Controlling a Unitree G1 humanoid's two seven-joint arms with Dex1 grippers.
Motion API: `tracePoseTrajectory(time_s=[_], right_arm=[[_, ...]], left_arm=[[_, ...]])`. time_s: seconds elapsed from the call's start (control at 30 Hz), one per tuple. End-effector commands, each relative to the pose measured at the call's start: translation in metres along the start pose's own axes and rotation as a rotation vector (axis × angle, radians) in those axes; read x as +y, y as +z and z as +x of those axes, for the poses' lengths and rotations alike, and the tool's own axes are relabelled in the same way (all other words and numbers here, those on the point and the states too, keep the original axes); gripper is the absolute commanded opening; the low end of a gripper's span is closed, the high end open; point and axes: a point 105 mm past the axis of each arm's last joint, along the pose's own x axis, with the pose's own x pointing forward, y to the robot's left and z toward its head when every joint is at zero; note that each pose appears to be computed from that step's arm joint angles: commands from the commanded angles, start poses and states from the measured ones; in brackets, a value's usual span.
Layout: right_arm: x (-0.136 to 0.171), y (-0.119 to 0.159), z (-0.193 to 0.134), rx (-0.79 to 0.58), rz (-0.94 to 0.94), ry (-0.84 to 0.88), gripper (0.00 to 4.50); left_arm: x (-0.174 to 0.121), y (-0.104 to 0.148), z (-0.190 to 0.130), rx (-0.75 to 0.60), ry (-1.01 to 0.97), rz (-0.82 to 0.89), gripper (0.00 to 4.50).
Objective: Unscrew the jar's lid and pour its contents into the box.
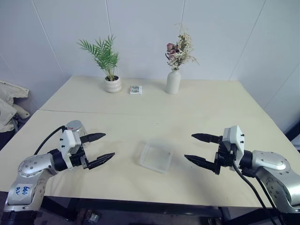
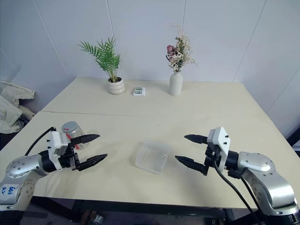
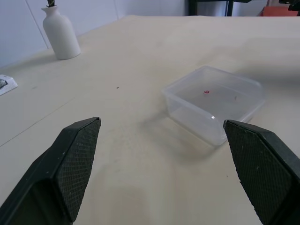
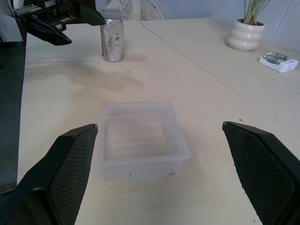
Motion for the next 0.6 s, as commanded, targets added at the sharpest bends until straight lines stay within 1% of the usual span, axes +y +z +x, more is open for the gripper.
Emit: tracePoseTrajectory(time_s=[0.03, 0.17, 0.27, 0.3, 0.37, 0.5, 0.6], right_arm=[[-0.002, 0.007, -0.001, -0.022, -0.023, 0.003, 4.5], [-0.002, 0.005, 0.0, -0.024, -0.019, 0.01, 4.5], [0.003, 0.01, 0.007, -0.056, -0.015, 0.064, 4.5], [0.005, 0.014, 0.012, -0.071, -0.017, 0.093, 4.5], [0.008, 0.02, 0.021, -0.099, -0.025, 0.145, 4.5], [0.013, 0.032, 0.036, -0.141, -0.051, 0.226, 4.5], [0.017, 0.045, 0.051, -0.194, -0.069, 0.286, 4.5]], left_arm=[[0.004, 0.013, -0.004, -0.019, 0.027, 0.068, 4.48], [0.003, 0.011, -0.005, -0.01, 0.036, 0.082, 4.48], [0.0, 0.008, -0.012, -0.002, 0.068, 0.078, 4.48], [0.0, 0.005, -0.018, 0.003, 0.106, 0.069, 4.48], [-0.001, 0.0, -0.03, 0.004, 0.198, 0.057, 4.48], [0.006, -0.007, -0.053, -0.006, 0.443, 0.048, 4.48], [0.016, -0.016, -0.076, -0.024, 0.722, 0.01, 4.48]])
